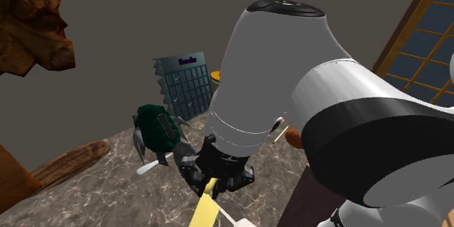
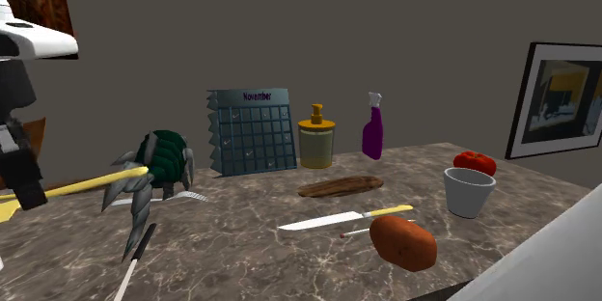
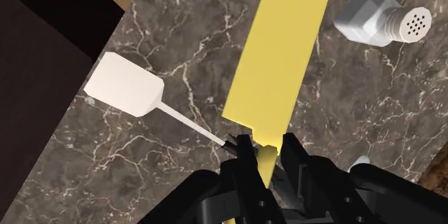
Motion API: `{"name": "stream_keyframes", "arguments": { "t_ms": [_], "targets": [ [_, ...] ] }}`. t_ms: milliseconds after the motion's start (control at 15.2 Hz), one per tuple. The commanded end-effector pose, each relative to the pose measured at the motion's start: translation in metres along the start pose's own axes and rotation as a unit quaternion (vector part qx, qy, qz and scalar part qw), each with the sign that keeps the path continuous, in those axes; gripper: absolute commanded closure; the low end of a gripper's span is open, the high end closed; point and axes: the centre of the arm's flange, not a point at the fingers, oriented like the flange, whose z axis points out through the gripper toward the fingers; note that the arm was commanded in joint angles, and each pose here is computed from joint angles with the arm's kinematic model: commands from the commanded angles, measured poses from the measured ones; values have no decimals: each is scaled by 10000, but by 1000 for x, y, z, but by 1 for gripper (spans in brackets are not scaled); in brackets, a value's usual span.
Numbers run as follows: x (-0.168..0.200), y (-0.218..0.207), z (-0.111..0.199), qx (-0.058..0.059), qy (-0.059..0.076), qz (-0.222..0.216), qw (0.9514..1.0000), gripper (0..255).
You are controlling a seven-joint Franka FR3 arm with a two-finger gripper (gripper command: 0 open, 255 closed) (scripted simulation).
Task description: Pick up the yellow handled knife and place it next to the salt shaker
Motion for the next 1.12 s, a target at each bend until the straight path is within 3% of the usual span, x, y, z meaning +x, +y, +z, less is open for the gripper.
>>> {"name": "stream_keyframes", "arguments": {
  "t_ms": [0, 528, 1056],
  "targets": [
    [-29, 0, -4, -1, -1, 11, 10000, 255],
    [-141, -17, -12, 0, -1, 11, 10000, 255],
    [-145, -12, 30, -1, -1, 11, 10000, 255]
  ]
}}
